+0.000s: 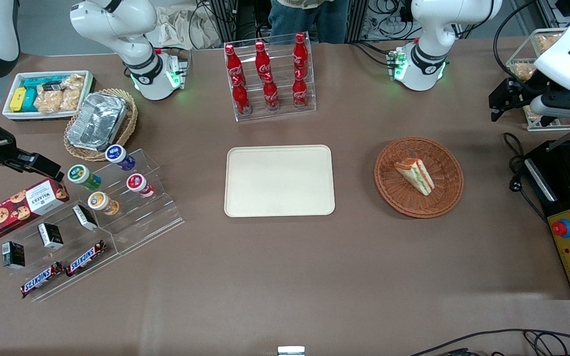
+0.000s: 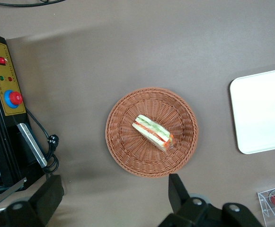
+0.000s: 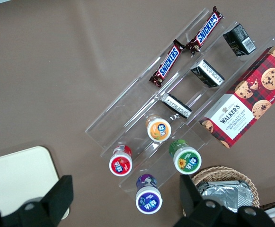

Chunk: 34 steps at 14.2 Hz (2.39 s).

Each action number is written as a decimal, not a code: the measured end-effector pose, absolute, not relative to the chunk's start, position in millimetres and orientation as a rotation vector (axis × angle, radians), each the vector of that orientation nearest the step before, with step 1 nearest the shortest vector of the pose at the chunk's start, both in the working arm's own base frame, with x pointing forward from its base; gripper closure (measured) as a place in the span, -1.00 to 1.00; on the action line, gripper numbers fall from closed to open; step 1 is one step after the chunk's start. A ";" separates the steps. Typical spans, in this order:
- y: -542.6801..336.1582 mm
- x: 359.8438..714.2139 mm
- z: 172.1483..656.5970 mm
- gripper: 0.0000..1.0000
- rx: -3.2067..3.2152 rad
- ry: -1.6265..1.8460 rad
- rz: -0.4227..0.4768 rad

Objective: Place sandwich from basket to tray
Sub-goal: 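Move the left gripper over the wicker basket toward the sandwich, then lower the open left gripper onto the wrapped sandwich and close it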

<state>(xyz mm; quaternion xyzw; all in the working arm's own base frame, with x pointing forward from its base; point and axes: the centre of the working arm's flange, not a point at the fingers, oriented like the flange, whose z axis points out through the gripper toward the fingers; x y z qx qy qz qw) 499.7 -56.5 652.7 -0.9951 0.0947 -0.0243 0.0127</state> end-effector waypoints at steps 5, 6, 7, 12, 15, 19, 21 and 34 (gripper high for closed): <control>-57.4 498.3 649.6 -1.00 -3.101 0.295 -0.046; -57.8 496.0 643.0 -1.00 -3.101 0.297 -0.002; -57.8 493.9 635.0 -1.00 -3.100 0.298 0.035; -57.9 478.1 591.5 -1.00 -3.116 0.297 0.006; -56.2 450.0 534.4 -1.00 -3.162 0.263 -0.084; -52.9 425.1 472.7 -1.00 -3.181 -0.013 -0.014; -53.6 424.6 458.4 -1.00 -3.176 -0.125 0.033; -110.6 467.6 347.1 -1.00 -3.004 -1.038 0.016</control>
